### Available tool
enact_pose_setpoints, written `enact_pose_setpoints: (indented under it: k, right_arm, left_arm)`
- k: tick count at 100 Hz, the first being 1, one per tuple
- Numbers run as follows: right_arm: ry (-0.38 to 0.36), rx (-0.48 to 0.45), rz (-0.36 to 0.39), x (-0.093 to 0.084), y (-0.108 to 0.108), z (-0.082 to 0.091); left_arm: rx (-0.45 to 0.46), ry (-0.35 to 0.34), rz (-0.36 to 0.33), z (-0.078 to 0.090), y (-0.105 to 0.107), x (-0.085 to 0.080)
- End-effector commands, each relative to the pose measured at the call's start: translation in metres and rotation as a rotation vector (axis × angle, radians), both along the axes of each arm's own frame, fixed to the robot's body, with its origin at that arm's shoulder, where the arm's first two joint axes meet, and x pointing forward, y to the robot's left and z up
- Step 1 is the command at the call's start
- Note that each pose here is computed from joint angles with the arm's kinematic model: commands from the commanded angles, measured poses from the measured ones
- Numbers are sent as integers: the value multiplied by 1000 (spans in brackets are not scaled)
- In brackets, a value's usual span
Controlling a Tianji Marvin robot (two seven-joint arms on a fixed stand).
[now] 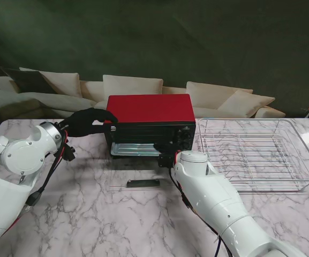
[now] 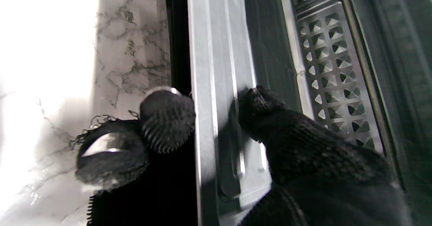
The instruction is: Slide the trays into the oven
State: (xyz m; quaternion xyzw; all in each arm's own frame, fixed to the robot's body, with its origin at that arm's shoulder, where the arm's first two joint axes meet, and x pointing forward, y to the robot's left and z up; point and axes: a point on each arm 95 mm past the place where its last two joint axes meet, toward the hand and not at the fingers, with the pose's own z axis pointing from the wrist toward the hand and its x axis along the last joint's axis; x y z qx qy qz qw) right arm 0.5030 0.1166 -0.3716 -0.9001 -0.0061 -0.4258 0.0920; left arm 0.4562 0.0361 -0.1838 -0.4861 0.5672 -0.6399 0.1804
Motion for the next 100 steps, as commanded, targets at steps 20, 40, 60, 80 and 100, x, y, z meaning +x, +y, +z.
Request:
enact_pose_setpoints:
  k: [20,40,60,80,100]
  right_arm:
    - [68,-44,-17,-17,-23,-25]
    - [63,-45,-7,-20,-28,-24]
    - [55,-53,36,-27,-30,-22]
    - [55,-50,45,-31,-32,-20]
    - [52,-44,53,-32,-32,-19]
  left_arm:
    - [2,2,-16,2,-2,1]
    - [4,3,-19,2,-3,2]
    - [5,1,-20,2,-3,3]
    - [5,2,-22,3,-4,3]
    - [4,3,-26,3,-5,4]
